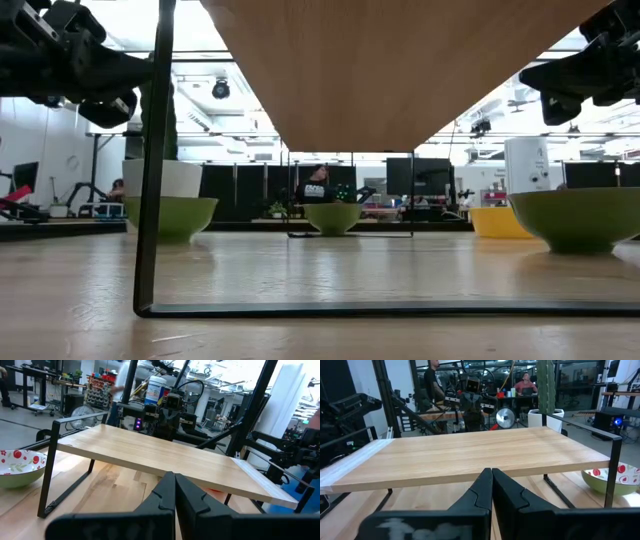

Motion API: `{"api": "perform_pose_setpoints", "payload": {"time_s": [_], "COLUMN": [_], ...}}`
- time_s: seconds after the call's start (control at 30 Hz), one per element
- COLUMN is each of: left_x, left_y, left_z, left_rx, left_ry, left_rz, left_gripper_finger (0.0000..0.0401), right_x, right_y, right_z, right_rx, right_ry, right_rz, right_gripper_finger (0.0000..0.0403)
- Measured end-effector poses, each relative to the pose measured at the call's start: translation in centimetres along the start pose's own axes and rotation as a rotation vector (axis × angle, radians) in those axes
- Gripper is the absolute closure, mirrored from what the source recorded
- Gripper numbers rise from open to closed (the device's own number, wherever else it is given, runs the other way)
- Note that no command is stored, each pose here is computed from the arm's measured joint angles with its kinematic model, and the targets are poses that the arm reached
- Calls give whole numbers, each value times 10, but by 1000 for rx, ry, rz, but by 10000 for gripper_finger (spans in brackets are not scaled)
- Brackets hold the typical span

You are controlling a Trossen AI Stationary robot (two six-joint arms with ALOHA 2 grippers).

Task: Pick & Place Mini bowls

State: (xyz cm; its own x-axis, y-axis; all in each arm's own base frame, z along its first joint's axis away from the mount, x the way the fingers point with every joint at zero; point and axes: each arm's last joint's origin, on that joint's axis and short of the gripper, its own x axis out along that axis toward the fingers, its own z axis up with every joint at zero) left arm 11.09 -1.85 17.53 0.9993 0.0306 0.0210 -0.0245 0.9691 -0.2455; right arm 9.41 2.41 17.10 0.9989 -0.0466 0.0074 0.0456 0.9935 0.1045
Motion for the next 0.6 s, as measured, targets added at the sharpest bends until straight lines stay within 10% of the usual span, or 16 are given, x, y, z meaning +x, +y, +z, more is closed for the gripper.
{"api": "perform_pose_setpoints", "payload": {"time_s": [0.6], "left_x": [0], "left_y": [0], "left_z": [0], "left_rx": [0], "left_ry": [0], "left_rz": [0], "left_gripper_finger": [398], "right_x": [0], "right_y": [0], "right_z": [2], "right_rx": [63], "right_ry": [-18], "right_rz": [3], "right_gripper_finger": [394]}}
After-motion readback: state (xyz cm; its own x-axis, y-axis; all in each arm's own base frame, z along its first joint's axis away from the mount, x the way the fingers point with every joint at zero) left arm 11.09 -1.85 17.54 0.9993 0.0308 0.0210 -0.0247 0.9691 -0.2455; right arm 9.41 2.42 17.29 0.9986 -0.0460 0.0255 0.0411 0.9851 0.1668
